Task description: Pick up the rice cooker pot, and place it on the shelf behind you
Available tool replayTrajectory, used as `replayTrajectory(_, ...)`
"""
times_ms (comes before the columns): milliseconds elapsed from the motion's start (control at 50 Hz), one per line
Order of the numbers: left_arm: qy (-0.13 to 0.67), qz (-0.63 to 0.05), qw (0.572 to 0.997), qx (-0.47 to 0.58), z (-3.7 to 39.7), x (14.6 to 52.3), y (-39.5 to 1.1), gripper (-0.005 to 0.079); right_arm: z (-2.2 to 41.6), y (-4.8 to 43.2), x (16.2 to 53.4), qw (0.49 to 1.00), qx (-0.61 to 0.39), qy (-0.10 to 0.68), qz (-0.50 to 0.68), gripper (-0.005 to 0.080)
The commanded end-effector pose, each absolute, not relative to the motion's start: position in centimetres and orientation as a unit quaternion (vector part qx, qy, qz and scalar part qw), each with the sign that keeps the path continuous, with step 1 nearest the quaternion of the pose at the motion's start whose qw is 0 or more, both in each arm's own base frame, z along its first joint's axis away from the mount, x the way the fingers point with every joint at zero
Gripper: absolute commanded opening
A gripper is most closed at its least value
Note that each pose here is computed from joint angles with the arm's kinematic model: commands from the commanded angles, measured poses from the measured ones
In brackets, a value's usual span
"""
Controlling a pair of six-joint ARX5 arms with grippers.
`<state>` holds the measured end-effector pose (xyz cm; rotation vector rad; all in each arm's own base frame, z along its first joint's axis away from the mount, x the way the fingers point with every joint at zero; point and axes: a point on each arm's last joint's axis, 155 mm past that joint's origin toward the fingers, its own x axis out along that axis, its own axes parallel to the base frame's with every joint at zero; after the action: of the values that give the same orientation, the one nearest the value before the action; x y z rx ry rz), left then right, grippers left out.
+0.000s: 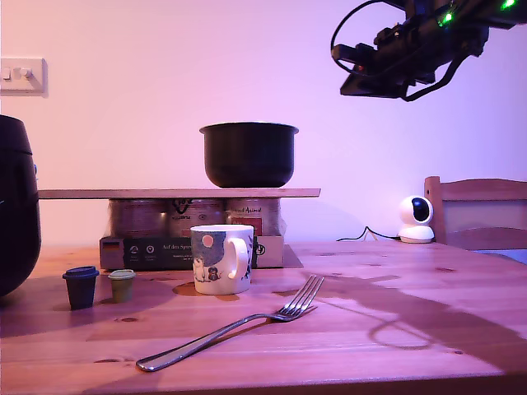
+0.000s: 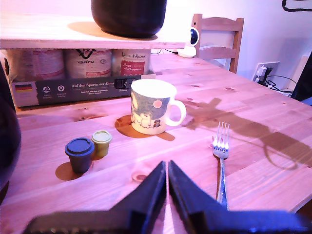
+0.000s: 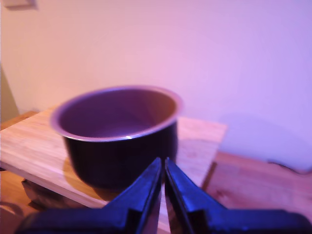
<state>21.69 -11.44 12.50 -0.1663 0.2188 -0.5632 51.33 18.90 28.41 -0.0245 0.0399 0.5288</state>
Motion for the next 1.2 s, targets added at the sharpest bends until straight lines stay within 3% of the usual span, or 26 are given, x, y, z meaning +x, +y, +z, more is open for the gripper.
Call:
replayTrajectory(0,0.133,-0.276,0.948,-0.083,10.6,21.5,-11.5,-0.0019,28.4,19.2,50.6,0.964,-0.017,0.014,0.266,-0.0011)
replayTrajectory(360,0.132,-0.276,0.948,-0.083,10.6,21.5,-11.5,-0.0019,26.5,19.3,49.0,0.962,0.000,0.005,0.274,-0.0011)
replayTrajectory(820,0.133,-0.276,0.948,-0.083,10.6,21.5,-11.5,-0.0019,34.8,18.3,43.6,0.960,0.016,-0.071,0.271,-0.0011)
replayTrajectory(1180,0.133,-0.276,0.948,-0.083,10.6,21.5,-11.5,-0.0019,30.7,16.0,40.5,0.970,-0.002,-0.036,0.240,-0.0011)
